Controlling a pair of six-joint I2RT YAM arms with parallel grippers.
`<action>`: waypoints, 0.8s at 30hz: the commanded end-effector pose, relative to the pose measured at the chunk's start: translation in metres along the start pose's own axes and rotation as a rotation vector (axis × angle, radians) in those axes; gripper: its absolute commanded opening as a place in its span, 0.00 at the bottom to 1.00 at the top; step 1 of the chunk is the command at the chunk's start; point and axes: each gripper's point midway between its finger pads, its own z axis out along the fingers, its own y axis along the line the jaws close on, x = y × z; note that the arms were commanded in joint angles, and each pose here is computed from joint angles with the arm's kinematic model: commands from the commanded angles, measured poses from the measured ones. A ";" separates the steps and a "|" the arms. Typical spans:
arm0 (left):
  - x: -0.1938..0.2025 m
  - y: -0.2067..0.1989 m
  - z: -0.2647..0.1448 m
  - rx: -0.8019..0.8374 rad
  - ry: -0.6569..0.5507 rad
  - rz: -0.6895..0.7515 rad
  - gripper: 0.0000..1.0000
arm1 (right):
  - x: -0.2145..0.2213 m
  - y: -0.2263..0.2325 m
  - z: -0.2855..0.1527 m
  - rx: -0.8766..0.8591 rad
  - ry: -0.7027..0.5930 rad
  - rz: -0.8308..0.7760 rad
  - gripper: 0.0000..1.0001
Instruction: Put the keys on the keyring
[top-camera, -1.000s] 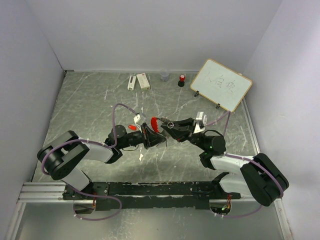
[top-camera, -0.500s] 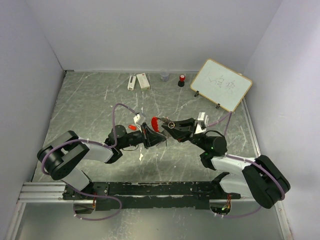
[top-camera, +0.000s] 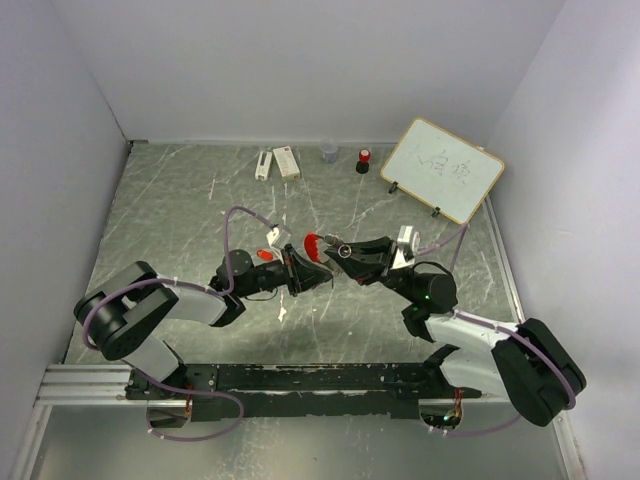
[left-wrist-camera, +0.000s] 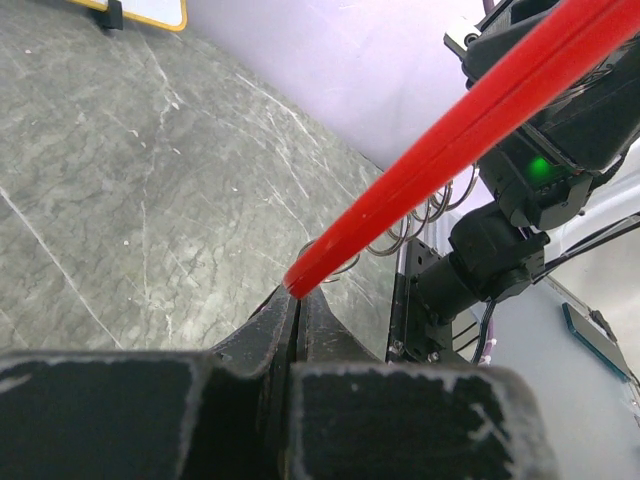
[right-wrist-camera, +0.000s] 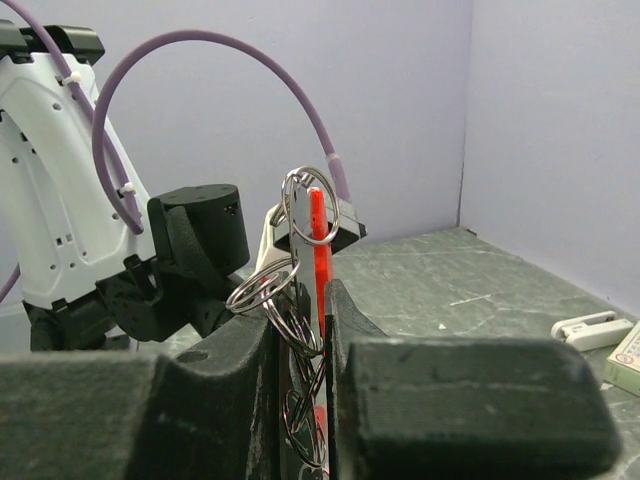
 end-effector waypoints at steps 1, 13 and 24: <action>-0.003 0.010 0.002 -0.035 -0.011 0.019 0.07 | -0.036 0.004 0.009 -0.017 -0.105 -0.075 0.00; 0.002 0.017 0.000 -0.062 0.007 0.020 0.24 | -0.039 0.002 0.012 -0.010 -0.098 -0.088 0.00; -0.011 0.026 -0.017 -0.145 -0.048 0.044 0.35 | -0.039 -0.001 0.015 -0.002 -0.079 -0.087 0.00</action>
